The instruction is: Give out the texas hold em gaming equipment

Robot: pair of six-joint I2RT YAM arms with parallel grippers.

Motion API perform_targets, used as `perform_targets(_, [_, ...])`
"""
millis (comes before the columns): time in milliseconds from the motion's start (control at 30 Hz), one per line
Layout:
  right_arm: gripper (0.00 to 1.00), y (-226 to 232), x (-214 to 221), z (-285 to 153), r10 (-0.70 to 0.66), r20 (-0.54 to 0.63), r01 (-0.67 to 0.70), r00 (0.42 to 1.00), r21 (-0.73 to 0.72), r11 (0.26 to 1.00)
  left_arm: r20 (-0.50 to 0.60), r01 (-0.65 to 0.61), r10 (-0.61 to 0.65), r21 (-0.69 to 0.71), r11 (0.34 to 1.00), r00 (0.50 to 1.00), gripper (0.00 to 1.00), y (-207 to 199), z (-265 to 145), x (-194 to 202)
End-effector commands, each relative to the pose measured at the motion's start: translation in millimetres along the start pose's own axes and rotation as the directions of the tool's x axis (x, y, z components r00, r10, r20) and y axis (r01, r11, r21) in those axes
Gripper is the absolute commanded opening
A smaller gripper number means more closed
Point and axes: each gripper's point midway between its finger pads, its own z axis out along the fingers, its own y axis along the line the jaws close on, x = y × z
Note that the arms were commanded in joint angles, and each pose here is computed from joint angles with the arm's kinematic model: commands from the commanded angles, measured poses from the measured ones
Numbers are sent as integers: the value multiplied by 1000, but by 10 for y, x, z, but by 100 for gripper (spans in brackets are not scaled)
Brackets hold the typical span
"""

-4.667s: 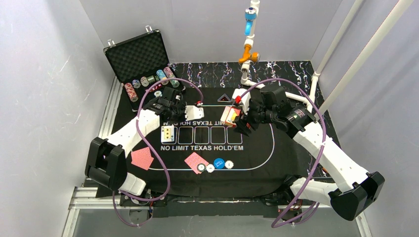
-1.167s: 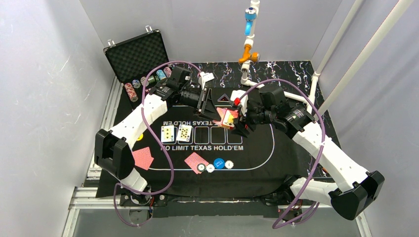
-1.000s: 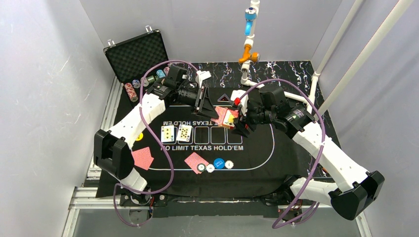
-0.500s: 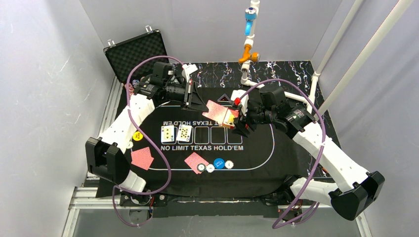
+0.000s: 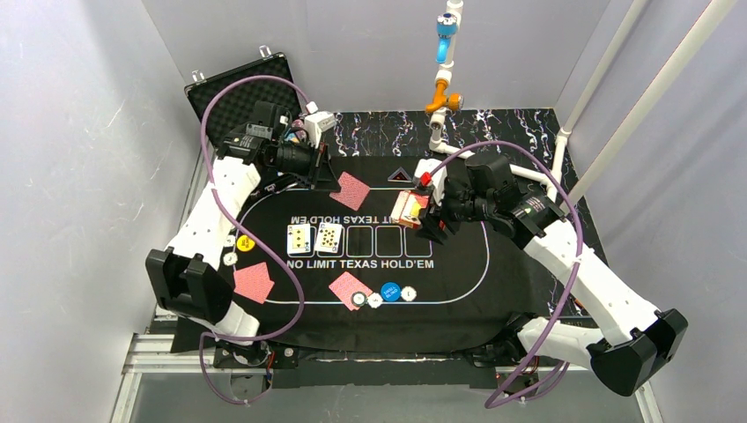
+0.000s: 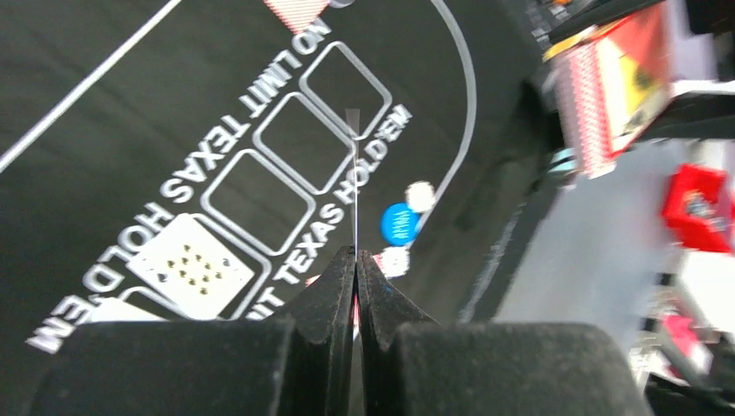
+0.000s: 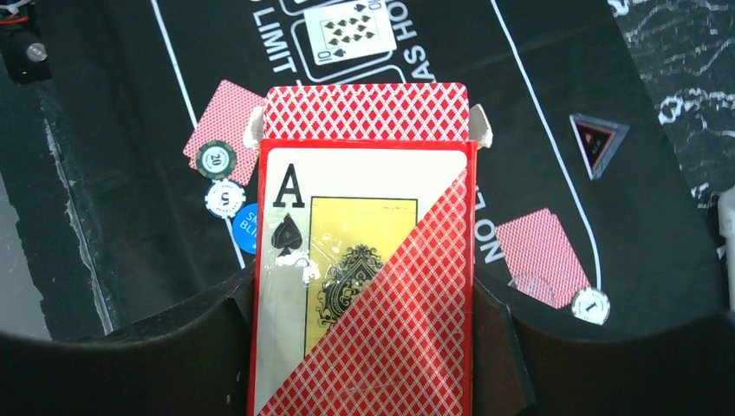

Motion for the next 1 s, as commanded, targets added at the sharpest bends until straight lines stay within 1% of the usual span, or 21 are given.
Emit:
perform_targets(0, [1, -125, -103, -108, 37, 59, -40, 998, 64, 997, -143, -283, 267, -109, 953, 953, 0, 350, 84, 214])
perform_targets(33, [1, -142, -93, -122, 49, 59, -53, 997, 71, 996, -174, -355, 332, -122, 927, 927, 0, 398, 127, 251])
perform_targets(67, [1, -168, -82, -138, 61, 59, -66, 996, 82, 994, -206, -435, 402, -151, 888, 892, 0, 471, 173, 272])
perform_targets(133, [1, -218, -40, -184, 89, 54, -95, 995, 107, 990, -266, -567, 518, -159, 808, 813, 0, 578, 297, 401])
perform_targets(167, [1, -239, -13, -207, 98, 50, -104, 994, 117, 988, -291, -630, 574, -157, 760, 765, 0, 621, 362, 448])
perform_targets(267, [1, -249, 44, -275, 118, 43, -123, 992, 131, 984, -351, -759, 685, -143, 635, 638, 0, 716, 524, 537])
perform_targets(367, [1, -270, 74, -314, 126, 35, -130, 991, 142, 981, -398, -830, 739, -126, 543, 544, 0, 771, 673, 582])
perform_targets(400, [1, -276, 79, -323, 127, 32, -130, 991, 145, 981, -411, -845, 748, -124, 521, 522, 0, 782, 724, 589])
perform_targets(600, [1, -301, 58, -345, 126, 39, -131, 991, 151, 980, -472, -893, 768, -107, 438, 433, 0, 848, 994, 641])
perform_targets(700, [1, -297, 55, -344, 126, 40, -131, 991, 148, 980, -503, -928, 788, -94, 360, 356, 0, 919, 1098, 688])
perform_targets(733, [1, -299, 51, -342, 126, 42, -131, 991, 148, 980, -517, -936, 788, -84, 342, 334, 0, 955, 1135, 730])
perform_targets(867, [1, -339, 23, -357, 120, 49, -126, 992, 164, 978, -572, -940, 761, -55, 338, 307, 0, 1071, 1202, 945])
perform_targets(967, [1, -339, 7, -365, 118, 53, -125, 992, 163, 979, -583, -944, 764, -18, 328, 277, 0, 1055, 1240, 1111])
